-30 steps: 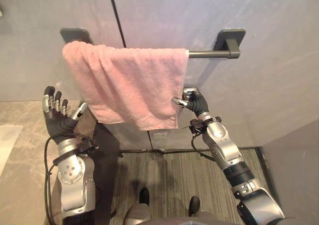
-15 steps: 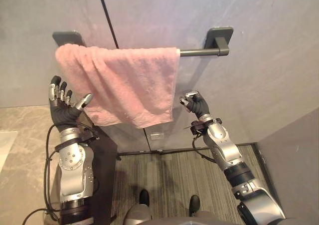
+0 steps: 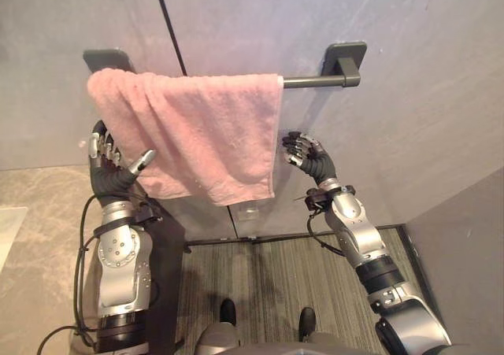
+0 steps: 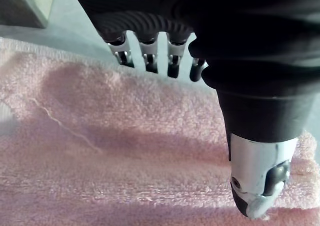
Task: Organize washtable
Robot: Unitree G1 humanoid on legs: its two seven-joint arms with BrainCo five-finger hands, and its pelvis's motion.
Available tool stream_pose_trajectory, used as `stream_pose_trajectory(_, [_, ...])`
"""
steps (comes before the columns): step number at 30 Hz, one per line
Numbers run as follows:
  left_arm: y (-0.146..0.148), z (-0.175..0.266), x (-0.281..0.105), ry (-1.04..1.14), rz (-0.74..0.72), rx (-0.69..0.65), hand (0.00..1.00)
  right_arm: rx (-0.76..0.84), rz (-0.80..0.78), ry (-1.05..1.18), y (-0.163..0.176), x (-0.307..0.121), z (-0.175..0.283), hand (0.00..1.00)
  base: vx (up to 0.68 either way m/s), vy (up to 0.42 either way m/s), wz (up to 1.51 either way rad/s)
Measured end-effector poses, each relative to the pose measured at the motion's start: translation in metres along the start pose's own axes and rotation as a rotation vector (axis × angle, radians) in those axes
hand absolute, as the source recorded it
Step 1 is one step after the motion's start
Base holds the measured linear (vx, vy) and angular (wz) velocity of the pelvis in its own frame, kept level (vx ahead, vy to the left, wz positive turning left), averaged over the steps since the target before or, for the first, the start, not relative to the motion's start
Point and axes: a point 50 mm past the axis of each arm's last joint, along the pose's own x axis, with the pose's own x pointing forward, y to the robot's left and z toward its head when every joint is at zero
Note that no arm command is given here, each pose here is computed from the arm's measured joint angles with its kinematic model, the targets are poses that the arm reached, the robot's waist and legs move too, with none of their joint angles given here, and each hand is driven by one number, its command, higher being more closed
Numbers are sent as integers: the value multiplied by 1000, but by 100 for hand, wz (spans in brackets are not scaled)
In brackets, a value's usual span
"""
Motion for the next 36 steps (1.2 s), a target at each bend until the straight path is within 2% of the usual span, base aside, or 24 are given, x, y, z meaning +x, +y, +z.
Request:
stream_pose_trajectory(9, [2, -1, -2, 7, 14, -4, 0, 13, -62, -32, -10, 0, 7, 0, -13, -2, 7])
stream_pose_trajectory(15, [13, -2, -5, 12, 52, 15, 0, 21, -77, -49, -13, 0, 11, 0, -11, 1, 0])
stream_pose_trajectory(26, [13, 5, -8, -13, 48, 7, 0, 38, -8, -125, 1, 0, 25, 0, 6, -1, 1])
stream_pose_trajectory(36, [12, 4, -8, -14, 49, 0, 0, 36, 111, -192, 30, 15, 45, 0, -3, -1, 2])
